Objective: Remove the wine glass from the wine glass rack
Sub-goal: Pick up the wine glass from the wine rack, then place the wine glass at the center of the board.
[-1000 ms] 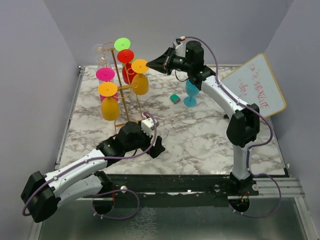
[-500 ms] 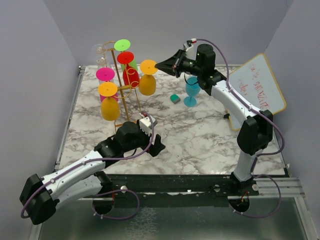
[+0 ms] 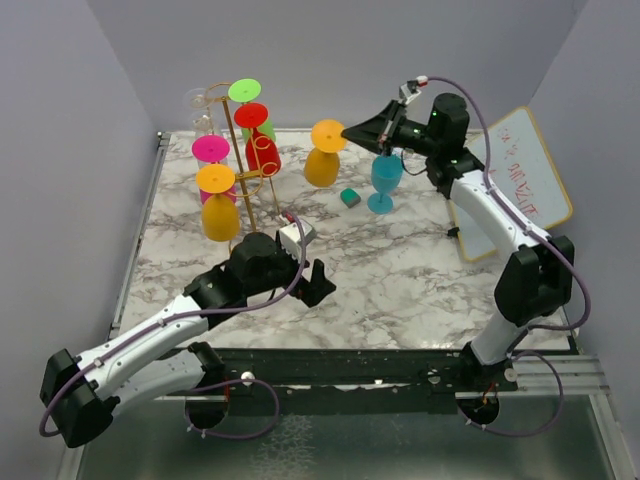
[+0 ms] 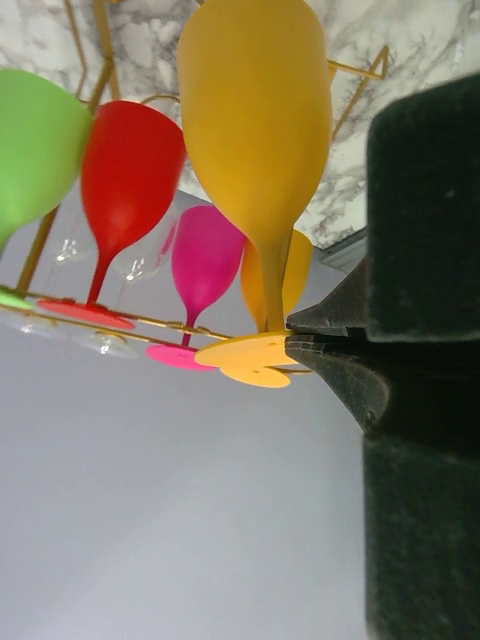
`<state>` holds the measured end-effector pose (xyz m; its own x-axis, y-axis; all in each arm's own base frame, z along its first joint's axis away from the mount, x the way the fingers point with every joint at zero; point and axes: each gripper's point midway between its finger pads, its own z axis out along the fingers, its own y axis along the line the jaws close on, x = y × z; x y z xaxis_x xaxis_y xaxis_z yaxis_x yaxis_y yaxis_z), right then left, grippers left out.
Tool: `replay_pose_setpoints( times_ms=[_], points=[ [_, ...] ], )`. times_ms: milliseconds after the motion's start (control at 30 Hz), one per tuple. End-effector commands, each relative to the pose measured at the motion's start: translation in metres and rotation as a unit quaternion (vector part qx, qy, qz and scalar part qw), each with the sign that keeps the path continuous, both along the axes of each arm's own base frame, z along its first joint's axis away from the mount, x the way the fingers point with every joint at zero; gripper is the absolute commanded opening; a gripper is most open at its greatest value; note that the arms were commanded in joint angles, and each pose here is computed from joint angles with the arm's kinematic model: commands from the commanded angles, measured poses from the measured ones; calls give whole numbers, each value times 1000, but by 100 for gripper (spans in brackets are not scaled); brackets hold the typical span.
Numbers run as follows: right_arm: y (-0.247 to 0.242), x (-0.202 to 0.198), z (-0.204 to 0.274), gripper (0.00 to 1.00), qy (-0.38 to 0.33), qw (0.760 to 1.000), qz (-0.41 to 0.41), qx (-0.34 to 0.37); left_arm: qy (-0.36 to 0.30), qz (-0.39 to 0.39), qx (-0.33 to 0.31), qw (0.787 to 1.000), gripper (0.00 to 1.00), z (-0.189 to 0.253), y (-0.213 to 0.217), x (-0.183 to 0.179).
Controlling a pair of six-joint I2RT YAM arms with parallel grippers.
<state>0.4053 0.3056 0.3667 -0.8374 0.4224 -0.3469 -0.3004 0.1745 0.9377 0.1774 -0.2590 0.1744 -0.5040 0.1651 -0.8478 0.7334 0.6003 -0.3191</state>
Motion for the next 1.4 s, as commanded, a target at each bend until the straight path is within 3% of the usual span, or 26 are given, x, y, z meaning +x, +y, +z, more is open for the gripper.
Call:
replay_pose_setpoints(
  times_ms=[0,267,533,833,1033,1167,1367],
  points=[
    [-36,-27,48,0,-120,992,28,-1,-6,-42,-38,998,99,35,-9,-14],
    [-61,-76,33,1,-228,970,9,-86,-37,-33,-89,995,99,66,-24,0],
    [-93,-115,-15,0,-280,940,-34,-192,-57,-38,-227,972,98,105,-33,-8],
    [-92,-178,-50,0,-294,937,63,-181,-80,15,-267,960,90,131,-23,6],
    [-80,-202,-68,1,-261,949,134,-116,-71,28,-282,956,87,134,-28,13],
    [-80,-204,-71,0,-264,948,143,-110,-58,28,-283,957,84,131,-33,16],
    [-77,-200,-78,0,-257,948,155,-103,-33,-4,-290,957,62,128,-53,16]
  ],
)
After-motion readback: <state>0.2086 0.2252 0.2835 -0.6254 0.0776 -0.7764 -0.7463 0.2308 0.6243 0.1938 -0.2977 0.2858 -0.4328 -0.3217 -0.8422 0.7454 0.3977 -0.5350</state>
